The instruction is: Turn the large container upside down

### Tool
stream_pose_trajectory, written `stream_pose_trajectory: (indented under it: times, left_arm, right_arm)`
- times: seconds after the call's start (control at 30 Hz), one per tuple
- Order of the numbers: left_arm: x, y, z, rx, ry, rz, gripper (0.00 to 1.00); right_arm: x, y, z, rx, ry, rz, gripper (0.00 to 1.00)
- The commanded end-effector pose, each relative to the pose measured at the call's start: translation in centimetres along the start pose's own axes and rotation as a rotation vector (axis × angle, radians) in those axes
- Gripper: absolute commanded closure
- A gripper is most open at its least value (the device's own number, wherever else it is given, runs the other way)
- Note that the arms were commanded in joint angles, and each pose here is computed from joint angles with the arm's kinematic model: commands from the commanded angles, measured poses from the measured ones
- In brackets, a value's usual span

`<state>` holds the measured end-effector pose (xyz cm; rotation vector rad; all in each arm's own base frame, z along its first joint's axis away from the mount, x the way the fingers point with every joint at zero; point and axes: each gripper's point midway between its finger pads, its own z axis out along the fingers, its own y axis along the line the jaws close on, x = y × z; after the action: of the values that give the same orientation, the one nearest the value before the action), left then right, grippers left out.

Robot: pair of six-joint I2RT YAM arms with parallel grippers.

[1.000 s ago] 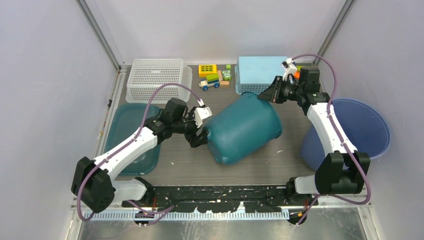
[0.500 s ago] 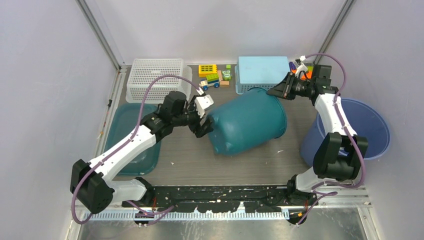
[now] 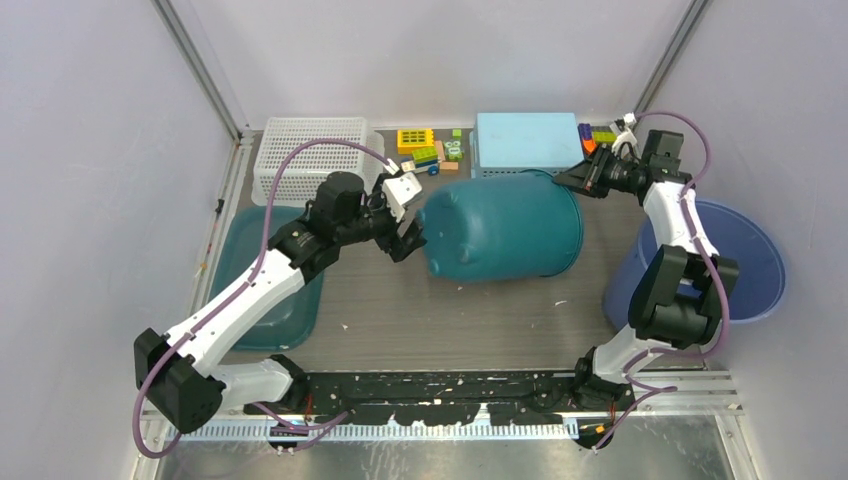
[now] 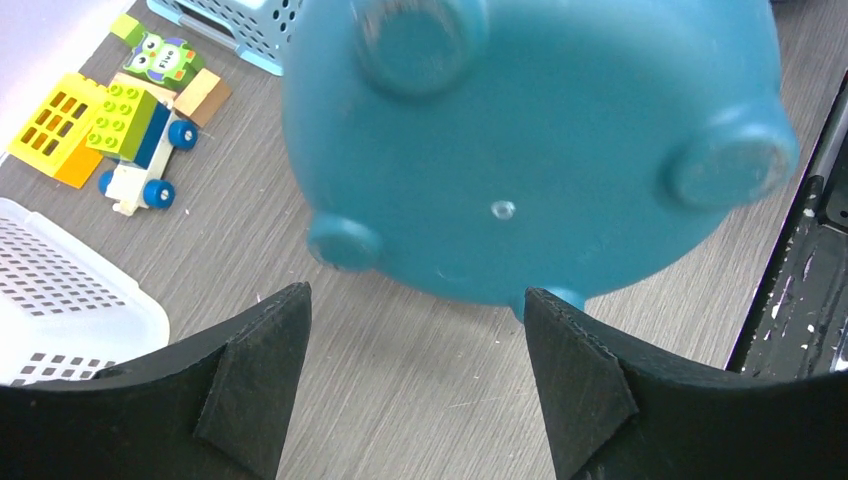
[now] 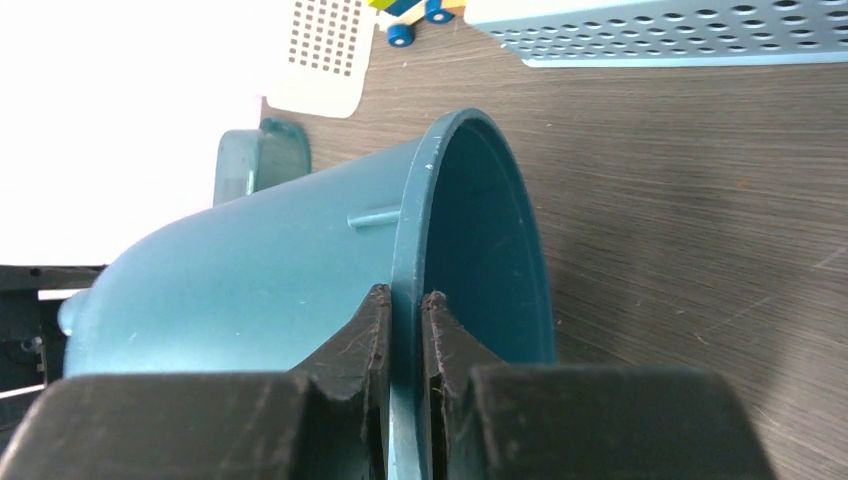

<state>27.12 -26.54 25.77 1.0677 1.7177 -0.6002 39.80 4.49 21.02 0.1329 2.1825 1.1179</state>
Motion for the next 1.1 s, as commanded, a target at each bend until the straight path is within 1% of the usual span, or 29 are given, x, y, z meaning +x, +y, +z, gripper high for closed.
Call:
stream_pose_trajectory:
  times: [0.0,0.17,0.43,0.73,1.07]
  left_arm:
    - [-2.4,0.3,-0.8,-0.024,-0.058,0.014,0.21]
    - [-2.6,0.9,-0.8,-0.052,-0.055,0.015,0.21]
    - [-2.3,1.2,-0.7,-0.062,-0.044,0.023,0.21]
    - [-2.9,-0.9,-1.0,0.061,-0.038,0.03,0.2]
    - [-2.5,-1.7,-0.4,0.108,-0.027,-0.009,0.2]
  right_arm:
    - [4.4,-6.2,0.4,0.191,0.1,0.133,0.99]
    - [3.9,-7.0,0.2,0.238,0.077,0.103,0.98]
    - [3.8,-5.9,0.3,0.211,0.071,0.079,0.98]
    - [4.4,-3.4,2.3,0.187,0.102,0.019,0.98]
    - [5.2,-1.5,5.3,0.18,0.146,-0.047,0.98]
